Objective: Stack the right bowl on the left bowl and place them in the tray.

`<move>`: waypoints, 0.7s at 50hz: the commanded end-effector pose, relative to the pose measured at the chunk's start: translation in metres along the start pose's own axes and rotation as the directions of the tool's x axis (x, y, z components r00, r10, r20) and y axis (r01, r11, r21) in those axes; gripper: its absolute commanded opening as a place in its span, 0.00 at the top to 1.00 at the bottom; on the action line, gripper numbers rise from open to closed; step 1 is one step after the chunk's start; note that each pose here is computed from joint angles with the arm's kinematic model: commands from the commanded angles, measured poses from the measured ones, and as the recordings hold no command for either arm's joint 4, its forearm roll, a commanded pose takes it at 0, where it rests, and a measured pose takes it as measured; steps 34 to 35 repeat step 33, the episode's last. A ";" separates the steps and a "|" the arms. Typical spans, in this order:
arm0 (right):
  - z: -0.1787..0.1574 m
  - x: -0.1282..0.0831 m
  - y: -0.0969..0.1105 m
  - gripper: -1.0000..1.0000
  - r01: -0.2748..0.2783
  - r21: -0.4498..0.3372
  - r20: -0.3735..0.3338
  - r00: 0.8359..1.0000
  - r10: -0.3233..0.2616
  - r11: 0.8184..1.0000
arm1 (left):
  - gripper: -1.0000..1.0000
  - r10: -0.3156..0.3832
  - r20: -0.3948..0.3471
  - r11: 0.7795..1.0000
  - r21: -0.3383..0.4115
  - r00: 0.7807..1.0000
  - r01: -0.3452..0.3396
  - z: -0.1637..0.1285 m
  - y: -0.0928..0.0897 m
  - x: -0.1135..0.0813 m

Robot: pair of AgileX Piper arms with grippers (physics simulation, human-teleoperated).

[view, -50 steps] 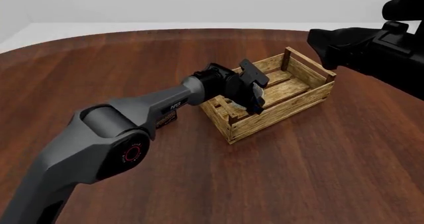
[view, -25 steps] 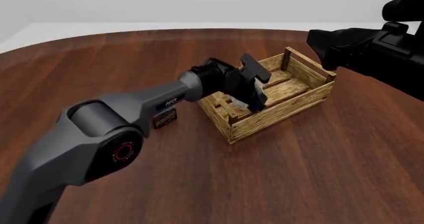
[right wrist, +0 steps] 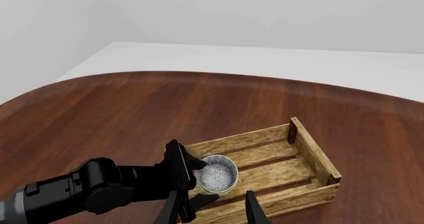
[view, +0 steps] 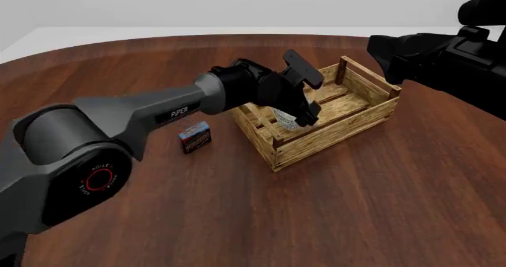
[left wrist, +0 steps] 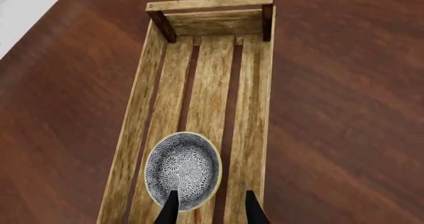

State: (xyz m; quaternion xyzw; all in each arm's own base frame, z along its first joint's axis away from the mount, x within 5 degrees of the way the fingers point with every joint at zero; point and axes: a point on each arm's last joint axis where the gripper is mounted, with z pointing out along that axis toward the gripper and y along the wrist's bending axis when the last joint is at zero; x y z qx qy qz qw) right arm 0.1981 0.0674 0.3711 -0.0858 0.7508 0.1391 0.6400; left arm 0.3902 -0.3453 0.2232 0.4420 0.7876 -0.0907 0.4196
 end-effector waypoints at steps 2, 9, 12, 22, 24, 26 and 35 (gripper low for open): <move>0.000 0.000 0.000 0.00 0.001 -0.001 0.000 1.000 -0.001 1.000 | 0.00 -0.019 0.063 1.000 -0.010 0.998 0.019 -0.037 -0.003 -0.007; 0.003 0.002 0.000 0.00 0.003 0.000 -0.006 1.000 -0.003 1.000 | 0.00 -0.081 0.127 0.996 -0.015 0.989 0.084 -0.065 -0.003 -0.014; 0.003 0.002 0.000 0.00 0.004 -0.002 -0.008 1.000 -0.004 1.000 | 0.00 -0.090 0.148 0.995 -0.019 0.985 0.094 -0.074 -0.002 -0.014; 0.004 0.002 0.000 0.00 0.008 0.000 -0.010 1.000 -0.008 1.000 | 0.00 -0.126 0.250 0.990 -0.021 0.960 0.136 -0.123 -0.005 -0.016; 0.005 0.002 0.000 0.00 0.009 0.000 -0.011 1.000 -0.009 1.000 | 0.00 -0.129 0.261 0.990 -0.017 0.957 0.138 -0.130 -0.008 -0.016; 0.006 0.003 0.001 0.00 0.011 -0.003 -0.013 1.000 -0.011 1.000 | 0.00 -0.115 0.286 0.991 -0.035 0.951 0.130 -0.141 -0.003 -0.014; 0.006 0.003 0.000 0.00 0.015 -0.001 -0.016 1.000 -0.015 1.000 | 0.00 -0.109 0.332 0.991 -0.034 0.937 0.128 -0.170 -0.007 -0.011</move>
